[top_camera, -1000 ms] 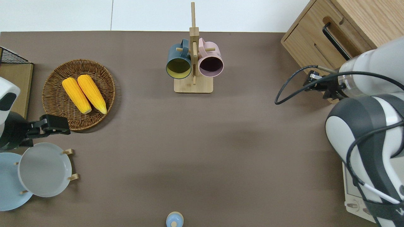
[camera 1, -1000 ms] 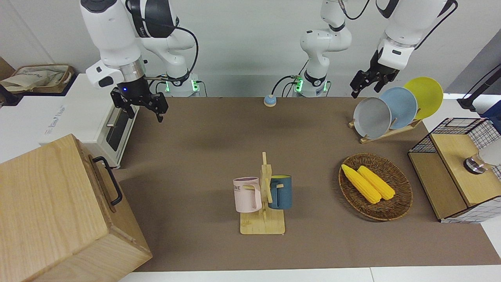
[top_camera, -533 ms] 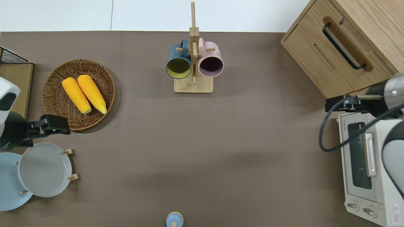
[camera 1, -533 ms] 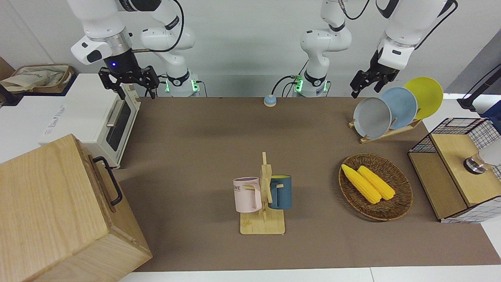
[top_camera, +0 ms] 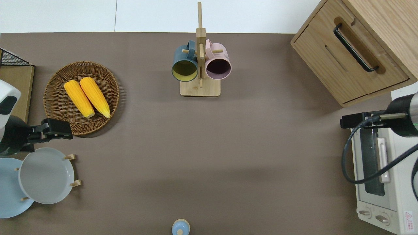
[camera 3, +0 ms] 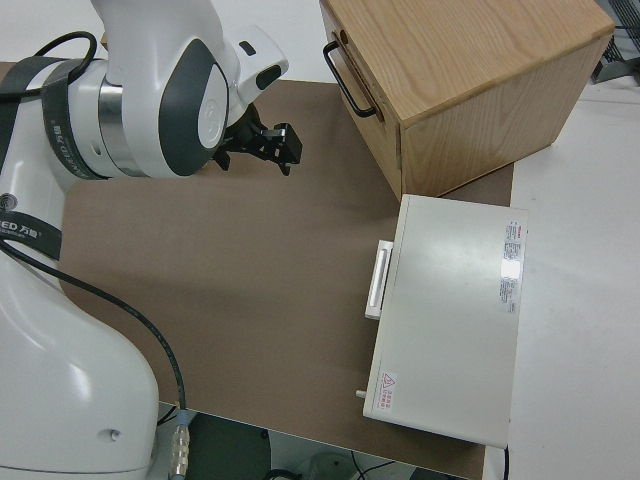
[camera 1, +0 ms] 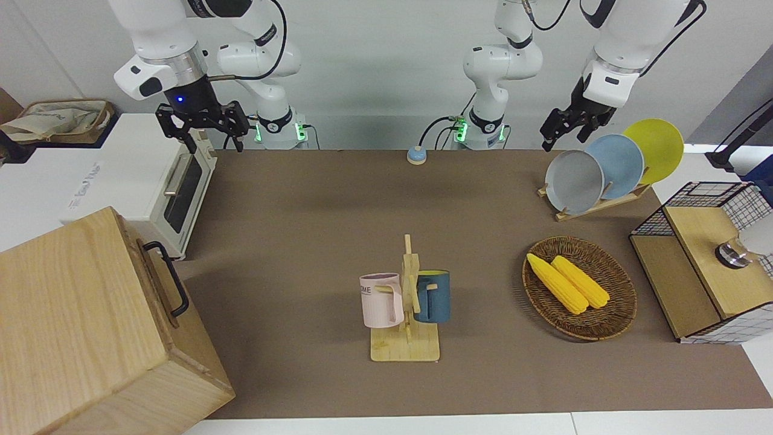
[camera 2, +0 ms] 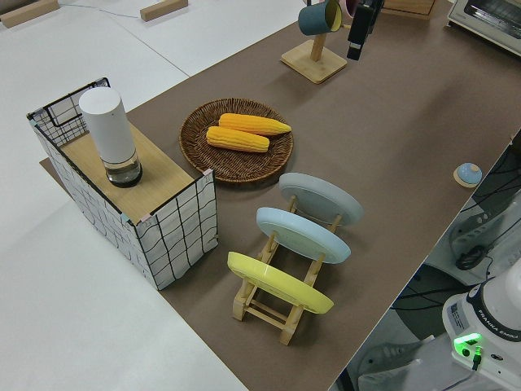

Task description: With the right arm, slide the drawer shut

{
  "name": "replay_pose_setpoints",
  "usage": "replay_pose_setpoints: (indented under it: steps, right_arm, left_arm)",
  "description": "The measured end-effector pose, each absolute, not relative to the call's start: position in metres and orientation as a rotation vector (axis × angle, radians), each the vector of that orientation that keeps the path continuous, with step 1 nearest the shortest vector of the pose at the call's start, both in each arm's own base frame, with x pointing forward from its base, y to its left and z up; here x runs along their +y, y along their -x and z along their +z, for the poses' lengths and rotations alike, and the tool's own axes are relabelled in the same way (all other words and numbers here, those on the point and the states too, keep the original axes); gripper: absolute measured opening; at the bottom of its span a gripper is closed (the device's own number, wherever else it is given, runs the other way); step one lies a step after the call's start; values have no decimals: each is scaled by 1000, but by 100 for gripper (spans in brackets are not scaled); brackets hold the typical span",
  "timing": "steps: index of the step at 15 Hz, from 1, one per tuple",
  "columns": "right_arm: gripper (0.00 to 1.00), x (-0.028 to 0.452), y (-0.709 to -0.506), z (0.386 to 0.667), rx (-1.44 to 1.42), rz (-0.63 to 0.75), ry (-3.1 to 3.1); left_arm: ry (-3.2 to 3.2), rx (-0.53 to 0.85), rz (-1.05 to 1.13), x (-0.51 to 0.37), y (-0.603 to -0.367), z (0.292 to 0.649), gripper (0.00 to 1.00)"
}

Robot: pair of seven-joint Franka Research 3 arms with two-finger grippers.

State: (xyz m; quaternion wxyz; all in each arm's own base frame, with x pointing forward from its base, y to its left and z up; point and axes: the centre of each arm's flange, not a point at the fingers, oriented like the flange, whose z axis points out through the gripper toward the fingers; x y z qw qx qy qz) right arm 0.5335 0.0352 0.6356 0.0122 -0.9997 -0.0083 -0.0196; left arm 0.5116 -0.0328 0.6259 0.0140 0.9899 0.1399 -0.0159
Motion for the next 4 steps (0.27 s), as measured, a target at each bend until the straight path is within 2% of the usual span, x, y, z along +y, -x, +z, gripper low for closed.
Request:
replay_pose_setpoints:
  steps: [4]
  right_arm:
    - [99,30,-534,636,-13,-62,3114]
  left_arm:
    - [-3083,436,-50,-33,-512,626,100]
